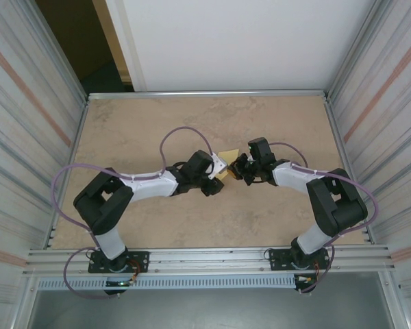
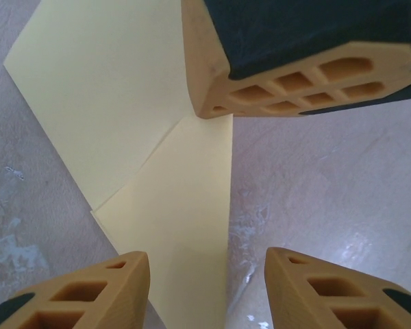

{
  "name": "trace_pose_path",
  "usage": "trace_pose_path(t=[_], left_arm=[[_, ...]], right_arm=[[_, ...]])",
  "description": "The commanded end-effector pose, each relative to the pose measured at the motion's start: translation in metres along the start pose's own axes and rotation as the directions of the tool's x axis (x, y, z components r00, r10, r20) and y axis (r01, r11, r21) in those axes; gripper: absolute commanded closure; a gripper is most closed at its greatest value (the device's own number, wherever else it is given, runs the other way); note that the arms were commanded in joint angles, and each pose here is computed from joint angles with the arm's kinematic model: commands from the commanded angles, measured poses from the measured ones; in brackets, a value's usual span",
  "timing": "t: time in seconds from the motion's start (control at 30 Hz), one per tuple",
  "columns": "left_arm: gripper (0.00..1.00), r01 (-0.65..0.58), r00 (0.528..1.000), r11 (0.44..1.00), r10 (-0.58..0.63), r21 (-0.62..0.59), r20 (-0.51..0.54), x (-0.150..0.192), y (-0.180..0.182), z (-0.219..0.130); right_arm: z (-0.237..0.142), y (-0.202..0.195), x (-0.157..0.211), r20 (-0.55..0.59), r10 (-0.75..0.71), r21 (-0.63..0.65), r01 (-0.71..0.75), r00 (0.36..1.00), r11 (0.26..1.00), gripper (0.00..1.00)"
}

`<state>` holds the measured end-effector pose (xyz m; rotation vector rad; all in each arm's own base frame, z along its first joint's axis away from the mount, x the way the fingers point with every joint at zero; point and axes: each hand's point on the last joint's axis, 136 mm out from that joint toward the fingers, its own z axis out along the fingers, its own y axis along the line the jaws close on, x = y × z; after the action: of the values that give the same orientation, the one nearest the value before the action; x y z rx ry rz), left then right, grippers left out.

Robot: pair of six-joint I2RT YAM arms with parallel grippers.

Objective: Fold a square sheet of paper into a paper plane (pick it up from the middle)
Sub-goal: Fold the wing for the fifth time at the center of the table.

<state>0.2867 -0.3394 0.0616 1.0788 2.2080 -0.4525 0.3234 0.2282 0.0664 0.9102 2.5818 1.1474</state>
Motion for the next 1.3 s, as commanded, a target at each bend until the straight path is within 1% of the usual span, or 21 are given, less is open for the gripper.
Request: trace_pose_path(t=[0.0, 0.2, 0.53, 0.77, 0.8, 0.87, 1.0, 1.07, 1.13, 1.27], left_arm=[[0.51, -0.119, 0.991, 0.993, 0.120, -0.027, 0.055, -0.018, 0.000, 0.005], [0.52, -0.157, 0.984, 0.986, 0.161, -0.057, 0.073, -0.012, 0.004, 0.013], [0.58, -0.177, 0.982, 0.982, 0.181, -0.071, 0.047, -0.001, 0.008, 0.024], [0.66, -0.173, 0.983, 0.983, 0.176, -0.069, 0.045, 0.005, 0.008, 0.023], [0.69, -0.172, 0.984, 0.983, 0.175, -0.067, 0.042, 0.007, 0.007, 0.023], [0.71, -0.168, 0.985, 0.984, 0.170, -0.059, 0.040, 0.009, 0.006, 0.024], [0.76, -0.163, 0.986, 0.985, 0.165, -0.051, 0.035, 0.012, 0.005, 0.026], [0.77, -0.158, 0.987, 0.986, 0.160, -0.046, 0.033, 0.014, 0.004, 0.027], [0.78, -0.154, 0.987, 0.987, 0.155, -0.035, 0.034, 0.015, 0.003, 0.027], [0.79, -0.129, 0.991, 0.992, 0.129, 0.000, 0.038, 0.018, -0.001, 0.027]], right_arm=[[-0.004, 0.010, 0.002, -0.028, 0.028, -0.021, -0.029, 0.999, 0.999, 0.93], [-0.003, 0.011, 0.001, -0.037, 0.044, -0.025, -0.045, 0.998, 0.999, 0.93], [-0.002, 0.010, 0.001, -0.050, 0.062, -0.027, -0.064, 0.997, 0.998, 0.91], [-0.001, 0.004, -0.001, -0.043, 0.069, -0.007, -0.069, 0.997, 0.998, 0.88], [-0.001, 0.004, -0.001, -0.045, 0.071, -0.004, -0.071, 0.996, 0.997, 0.86], [-0.001, 0.002, -0.001, -0.044, 0.071, 0.007, -0.070, 0.997, 0.997, 0.77], [-0.006, -0.002, -0.007, -0.022, 0.061, 0.030, -0.060, 0.998, 0.998, 0.49], [-0.011, -0.005, -0.012, -0.001, 0.053, 0.043, -0.053, 0.999, 0.998, 0.39], [-0.019, -0.008, -0.019, 0.026, 0.039, 0.054, -0.041, 0.999, 0.998, 0.34], [-0.034, -0.017, -0.033, 0.077, 0.026, 0.077, -0.031, 0.997, 0.997, 0.31]])
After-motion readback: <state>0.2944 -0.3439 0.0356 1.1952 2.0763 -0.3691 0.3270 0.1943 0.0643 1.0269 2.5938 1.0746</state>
